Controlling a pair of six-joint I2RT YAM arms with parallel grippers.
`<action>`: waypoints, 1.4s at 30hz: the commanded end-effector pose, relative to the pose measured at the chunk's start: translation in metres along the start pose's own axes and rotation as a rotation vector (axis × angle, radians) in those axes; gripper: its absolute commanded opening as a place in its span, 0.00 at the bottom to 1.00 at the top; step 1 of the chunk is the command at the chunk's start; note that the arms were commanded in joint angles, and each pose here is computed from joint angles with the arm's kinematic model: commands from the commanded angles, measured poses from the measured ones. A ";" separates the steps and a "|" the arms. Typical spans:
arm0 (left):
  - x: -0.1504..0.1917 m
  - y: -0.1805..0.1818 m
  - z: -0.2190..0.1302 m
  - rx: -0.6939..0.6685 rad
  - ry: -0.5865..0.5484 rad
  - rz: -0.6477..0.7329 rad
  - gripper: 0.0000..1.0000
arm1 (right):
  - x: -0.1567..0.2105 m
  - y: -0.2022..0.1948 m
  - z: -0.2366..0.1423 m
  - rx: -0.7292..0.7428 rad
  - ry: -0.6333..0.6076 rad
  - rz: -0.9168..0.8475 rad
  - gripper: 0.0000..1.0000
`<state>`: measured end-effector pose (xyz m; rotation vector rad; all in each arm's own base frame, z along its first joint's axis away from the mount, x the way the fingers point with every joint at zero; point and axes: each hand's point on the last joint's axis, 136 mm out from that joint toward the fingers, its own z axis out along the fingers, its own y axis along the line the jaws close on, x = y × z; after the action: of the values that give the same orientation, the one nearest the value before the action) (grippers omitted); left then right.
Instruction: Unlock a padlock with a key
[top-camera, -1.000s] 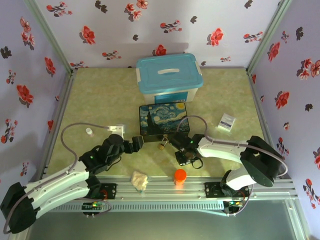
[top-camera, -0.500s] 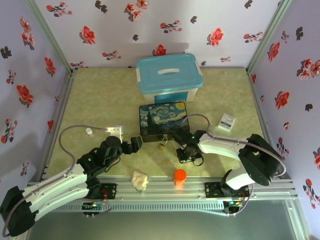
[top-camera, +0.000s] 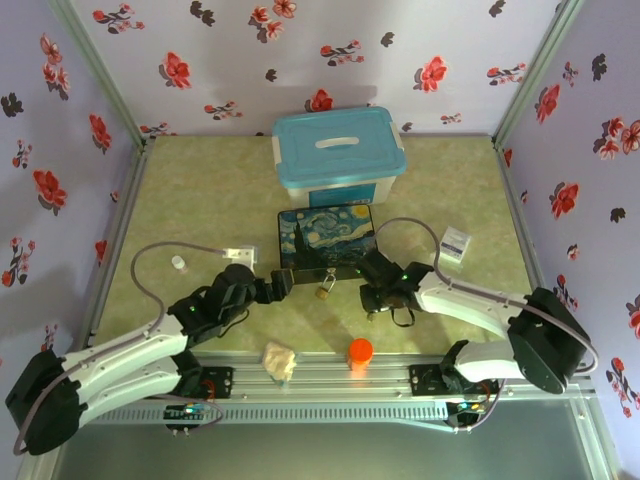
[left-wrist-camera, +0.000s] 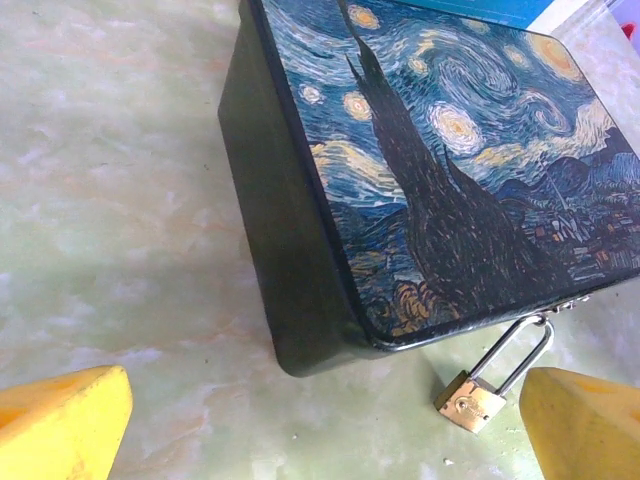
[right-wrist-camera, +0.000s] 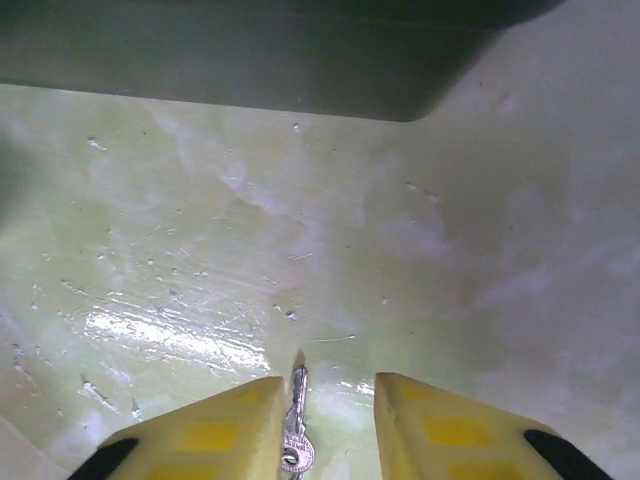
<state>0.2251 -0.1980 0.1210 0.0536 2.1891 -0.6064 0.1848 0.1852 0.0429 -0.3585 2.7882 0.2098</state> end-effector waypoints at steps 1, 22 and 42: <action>-0.020 -0.019 -0.001 0.042 -0.030 -0.020 1.00 | 0.004 0.003 -0.001 -0.038 -0.008 -0.073 0.34; -0.020 -0.034 0.015 0.041 0.004 -0.046 1.00 | 0.049 0.011 0.026 -0.049 0.092 -0.045 0.28; -0.018 -0.032 0.015 0.047 -0.006 -0.043 1.00 | 0.051 0.009 0.017 -0.039 0.049 0.013 0.00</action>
<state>0.2393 -0.2255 0.1276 0.0374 2.2171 -0.6388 0.1566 0.1905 0.0149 -0.3509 2.7849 0.2469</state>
